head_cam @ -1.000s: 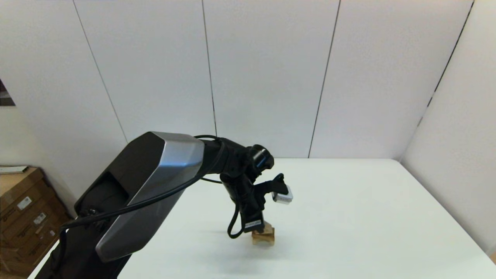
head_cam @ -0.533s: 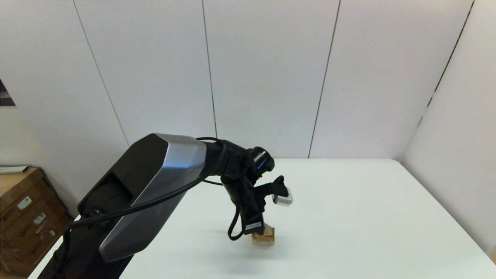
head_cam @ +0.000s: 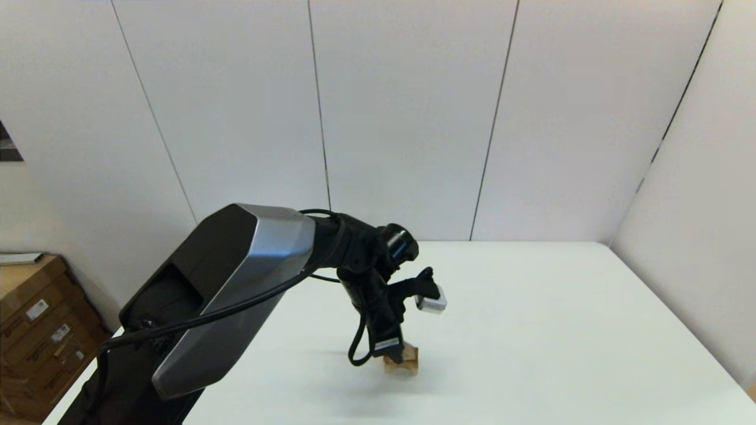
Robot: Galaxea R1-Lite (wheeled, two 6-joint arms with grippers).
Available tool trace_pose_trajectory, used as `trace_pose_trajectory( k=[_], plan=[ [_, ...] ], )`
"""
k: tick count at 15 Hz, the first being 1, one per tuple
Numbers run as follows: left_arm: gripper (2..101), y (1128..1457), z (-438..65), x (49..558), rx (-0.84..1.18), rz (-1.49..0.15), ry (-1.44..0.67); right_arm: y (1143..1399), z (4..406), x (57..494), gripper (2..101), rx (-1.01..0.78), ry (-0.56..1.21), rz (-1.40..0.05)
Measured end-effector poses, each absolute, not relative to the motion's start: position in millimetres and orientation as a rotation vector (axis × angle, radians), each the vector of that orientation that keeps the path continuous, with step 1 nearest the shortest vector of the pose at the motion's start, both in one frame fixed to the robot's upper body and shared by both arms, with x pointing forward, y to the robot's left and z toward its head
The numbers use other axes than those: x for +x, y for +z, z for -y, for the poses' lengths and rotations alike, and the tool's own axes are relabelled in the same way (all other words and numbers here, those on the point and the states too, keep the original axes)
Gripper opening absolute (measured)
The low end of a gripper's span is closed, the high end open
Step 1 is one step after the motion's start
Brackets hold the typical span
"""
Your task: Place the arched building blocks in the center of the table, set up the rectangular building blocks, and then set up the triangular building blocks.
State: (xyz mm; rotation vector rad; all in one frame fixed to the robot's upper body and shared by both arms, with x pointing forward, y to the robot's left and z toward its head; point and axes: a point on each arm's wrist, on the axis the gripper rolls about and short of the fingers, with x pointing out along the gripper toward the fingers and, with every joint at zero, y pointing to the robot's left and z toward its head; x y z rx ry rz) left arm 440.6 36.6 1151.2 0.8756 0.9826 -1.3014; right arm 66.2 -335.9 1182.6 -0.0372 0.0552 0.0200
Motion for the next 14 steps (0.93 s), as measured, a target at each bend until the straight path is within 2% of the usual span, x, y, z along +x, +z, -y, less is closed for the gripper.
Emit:
trace_pose_trajectory(
  k=[3,7,10,14],
  plan=[
    [62.8,1151,-36,441,0.875,-0.973,-1.299,1183,336,66,98.0,-0.038,0.020,-0.055],
    [76.9,1166,-36,445,0.864,-0.900,-1.282,1183,336,66,98.0,-0.037,0.020,-0.055],
    [83.4,1206,-48,446,0.827,-0.834,-1.238,1183,336,66,98.0,-0.037,0.020,-0.055],
    [89.0,1289,-86,428,0.754,-0.766,-1.152,1183,336,66,98.0,-0.037,0.020,-0.055]
  ],
)
